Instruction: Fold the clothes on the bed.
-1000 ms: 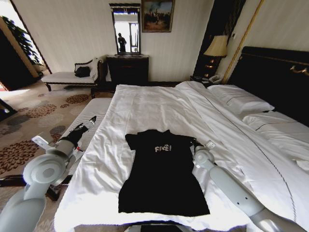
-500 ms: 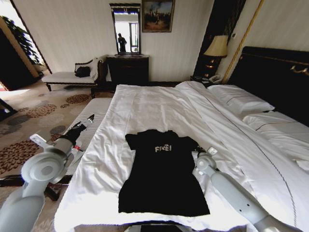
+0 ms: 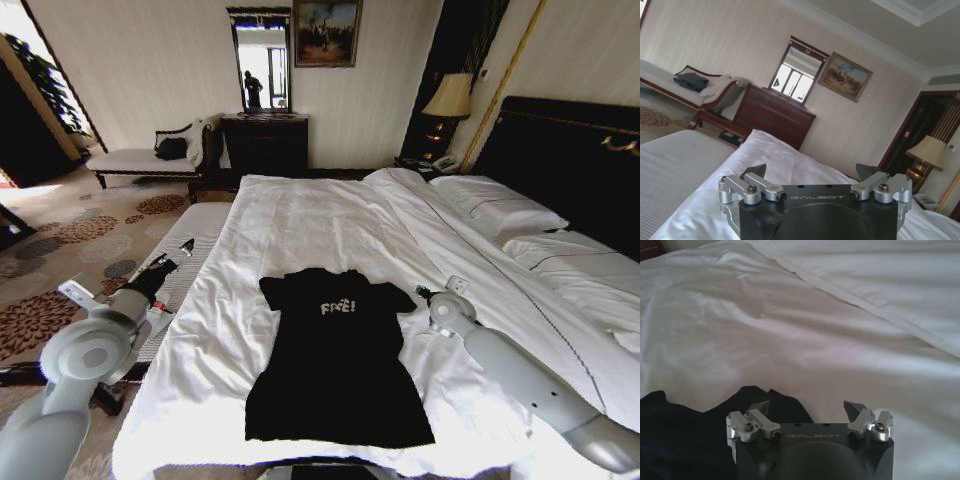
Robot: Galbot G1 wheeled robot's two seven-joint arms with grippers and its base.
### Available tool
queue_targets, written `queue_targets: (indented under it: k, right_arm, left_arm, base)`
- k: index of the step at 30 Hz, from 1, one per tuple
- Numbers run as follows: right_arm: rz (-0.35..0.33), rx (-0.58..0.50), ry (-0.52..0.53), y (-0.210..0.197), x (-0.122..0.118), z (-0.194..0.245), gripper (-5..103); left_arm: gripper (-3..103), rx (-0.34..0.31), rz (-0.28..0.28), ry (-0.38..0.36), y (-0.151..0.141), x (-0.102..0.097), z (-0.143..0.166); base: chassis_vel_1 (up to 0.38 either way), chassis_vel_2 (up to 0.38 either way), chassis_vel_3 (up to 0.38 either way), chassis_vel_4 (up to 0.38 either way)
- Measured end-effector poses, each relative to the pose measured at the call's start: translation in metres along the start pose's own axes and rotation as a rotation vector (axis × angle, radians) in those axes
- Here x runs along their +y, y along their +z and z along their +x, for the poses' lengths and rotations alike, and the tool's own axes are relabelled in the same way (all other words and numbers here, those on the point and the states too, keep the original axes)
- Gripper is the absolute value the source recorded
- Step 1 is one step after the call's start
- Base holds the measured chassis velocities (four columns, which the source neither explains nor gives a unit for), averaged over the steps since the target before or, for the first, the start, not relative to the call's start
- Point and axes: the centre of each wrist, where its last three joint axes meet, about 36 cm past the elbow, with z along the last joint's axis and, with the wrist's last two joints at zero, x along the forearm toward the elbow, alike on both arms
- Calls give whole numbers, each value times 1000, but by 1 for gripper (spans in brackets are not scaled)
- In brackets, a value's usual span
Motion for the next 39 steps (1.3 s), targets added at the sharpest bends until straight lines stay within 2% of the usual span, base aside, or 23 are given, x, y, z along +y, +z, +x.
queue_targets:
  k: [2, 4, 6, 14, 25, 26, 27, 28, 29, 32, 34, 37, 39]
  right_arm:
    - [-8, 9, -37, 7, 8, -8, 93]
    - [-9, 6, -43, 10, 9, -11, 93]
    - [-10, -18, -60, 17, 14, -23, 99]
    - [-8, -85, -71, 22, 19, -54, 100]
    - [17, -75, -72, 29, 23, -72, 101]
    - [21, -75, -73, 30, 23, -73, 96]
    - [26, -75, -74, 31, 22, -74, 96]
    - [34, -78, -77, 33, 21, -76, 86]
    - [34, -78, -77, 33, 21, -76, 86]
    - [47, -85, -73, 34, 19, -79, 70]
    - [48, -86, -72, 34, 19, -79, 70]
    - [55, -100, -77, 34, 17, -81, 52]
    - [55, -102, -79, 34, 17, -81, 52]
  left_arm:
    - [100, -9, -9, 35, -4, -10, 2]
    - [100, -11, -10, 42, -5, -12, 3]
    - [100, -12, -13, 62, -6, -18, 6]
    - [100, -5, -10, 65, -3, -20, 10]
    - [100, 6, 0, 55, 3, -18, 8]
    - [100, 6, 0, 55, 3, -18, 8]
    - [100, 6, 0, 55, 3, -18, 8]
    - [100, 7, 1, 52, 3, -17, 8]
    - [100, 7, 1, 52, 3, -17, 8]
    - [100, 8, 2, 47, 4, -16, 8]
    - [100, 8, 2, 46, 4, -16, 8]
    - [100, 7, 0, 41, 4, -15, 8]
    - [100, 6, 0, 41, 4, -15, 8]
  base:
    - [0, 0, 0, 0]
    - [0, 0, 0, 0]
    - [0, 0, 0, 0]
    - [0, 0, 0, 0]
    - [0, 0, 0, 0]
    - [0, 0, 0, 0]
    - [0, 0, 0, 0]
    - [0, 0, 0, 0]
    - [0, 0, 0, 0]
    - [0, 0, 0, 0]
    - [0, 0, 0, 0]
    - [0, 0, 0, 0]
    - [0, 0, 0, 0]
